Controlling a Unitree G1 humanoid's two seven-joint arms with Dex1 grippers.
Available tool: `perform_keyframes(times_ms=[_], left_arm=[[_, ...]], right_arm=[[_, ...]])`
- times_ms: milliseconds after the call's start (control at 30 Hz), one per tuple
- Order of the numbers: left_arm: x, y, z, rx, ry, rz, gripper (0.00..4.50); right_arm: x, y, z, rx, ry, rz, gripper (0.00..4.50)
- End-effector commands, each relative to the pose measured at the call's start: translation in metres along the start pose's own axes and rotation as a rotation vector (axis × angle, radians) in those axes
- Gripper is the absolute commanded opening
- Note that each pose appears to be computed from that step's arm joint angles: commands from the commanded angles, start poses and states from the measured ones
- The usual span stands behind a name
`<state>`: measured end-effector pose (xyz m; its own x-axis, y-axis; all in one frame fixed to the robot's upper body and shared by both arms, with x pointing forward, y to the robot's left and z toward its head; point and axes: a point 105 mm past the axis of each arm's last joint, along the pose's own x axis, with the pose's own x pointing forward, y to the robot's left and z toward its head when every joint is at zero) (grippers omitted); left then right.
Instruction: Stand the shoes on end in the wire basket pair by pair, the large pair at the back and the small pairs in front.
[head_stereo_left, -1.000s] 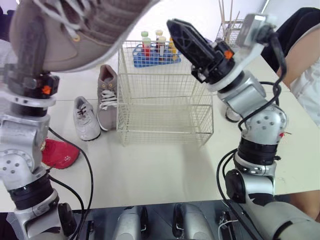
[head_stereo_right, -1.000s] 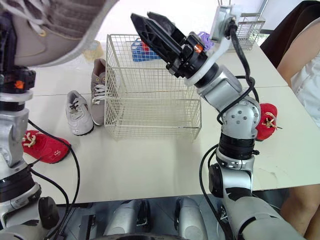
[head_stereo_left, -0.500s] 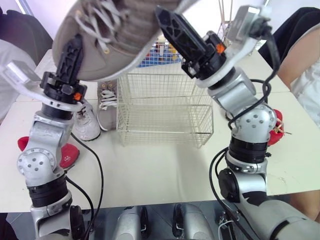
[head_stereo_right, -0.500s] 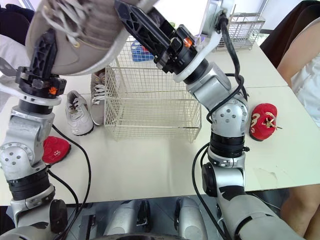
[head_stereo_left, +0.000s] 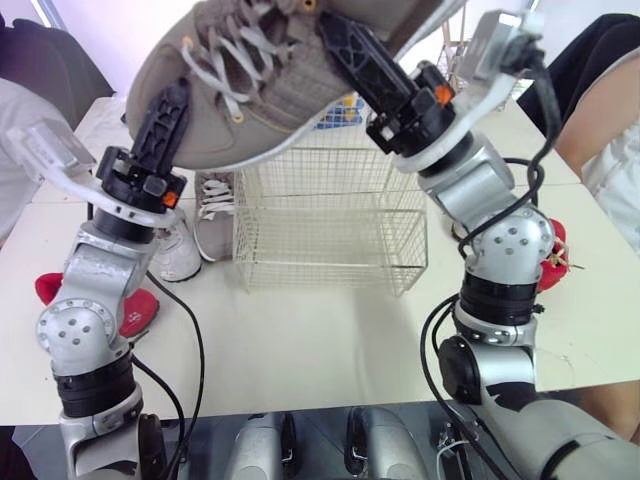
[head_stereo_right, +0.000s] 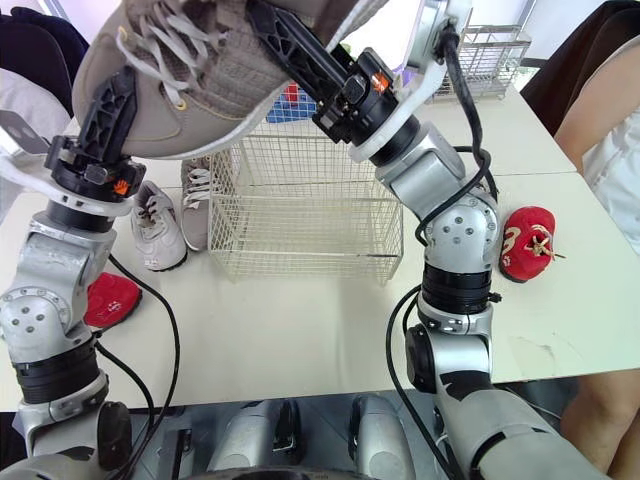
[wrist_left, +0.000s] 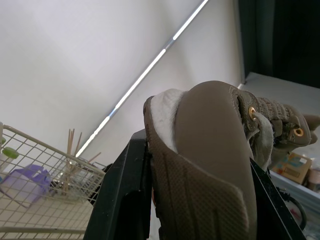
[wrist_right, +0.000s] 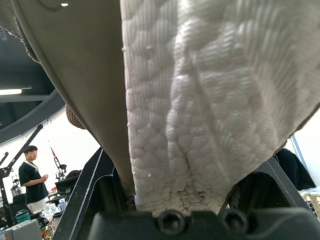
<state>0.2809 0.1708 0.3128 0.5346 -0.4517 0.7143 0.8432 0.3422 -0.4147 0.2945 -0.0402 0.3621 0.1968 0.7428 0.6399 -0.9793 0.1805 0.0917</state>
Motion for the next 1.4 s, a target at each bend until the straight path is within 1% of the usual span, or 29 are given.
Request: perform_keyframes(times_ms=[33,67,100,167,233,300,400,467,533,733,800,933,1233,1333,1400], left_arm=[[0.006,-0.012,-0.006,0.056,0.074,-0.02,1.45],[0.005,-0.012,-0.007,0.064,0.092,-0.016,1.45],[0.005,-0.013,-0.009,0.075,0.118,-0.017,1.75],[-0.003,-0.015,-0.015,0.223,0.29,0.012,2.46],[-0.01,-0.015,-0.019,0.327,0.418,0.025,3.44],[-0.017,-0.024,-0.022,0.384,0.53,-0.003,3.44],[-0.025,-0.039,-0.026,0.419,0.657,-0.058,3.44],[-0.031,-0.049,-0.029,0.434,0.729,-0.092,3.44],[-0.034,-0.057,-0.03,0.438,0.771,-0.115,3.44],[-0.04,-0.063,-0.027,0.435,0.78,-0.1,3.44],[-0.043,-0.062,-0.028,0.437,0.781,-0.083,3.44],[-0.047,-0.06,-0.028,0.435,0.784,-0.069,3.44],[-0.047,-0.053,-0.034,0.421,0.779,-0.062,3.44],[-0.047,-0.052,-0.036,0.415,0.777,-0.062,3.5],[-0.047,-0.052,-0.037,0.413,0.774,-0.062,3.5]], right_arm=[[0.007,0.016,0.011,-0.068,0.02,0.089,1.88],[0.006,0.016,0.014,-0.083,0.029,0.1,1.88],[0.006,0.016,0.017,-0.108,0.048,0.115,1.88],[0.005,-0.001,0.05,-0.278,0.103,0.097,1.88],[0.003,-0.013,0.079,-0.393,0.131,0.09,1.88],[0.001,-0.027,0.106,-0.494,0.156,0.088,1.88],[-0.001,-0.043,0.129,-0.625,0.222,0.096,1.88],[-0.004,-0.05,0.134,-0.693,0.3,0.121,1.88],[-0.008,-0.058,0.136,-0.732,0.389,0.128,1.88],[-0.018,-0.07,0.139,-0.737,0.535,0.102,1.88],[-0.023,-0.073,0.136,-0.687,0.569,0.099,1.88],[-0.029,-0.08,0.121,-0.617,0.642,0.101,1.88],[-0.026,-0.092,0.079,-0.549,0.764,0.129,1.88],[-0.031,-0.099,0.067,-0.52,0.792,0.114,3.34],[-0.035,-0.102,0.065,-0.514,0.797,0.097,4.4]])
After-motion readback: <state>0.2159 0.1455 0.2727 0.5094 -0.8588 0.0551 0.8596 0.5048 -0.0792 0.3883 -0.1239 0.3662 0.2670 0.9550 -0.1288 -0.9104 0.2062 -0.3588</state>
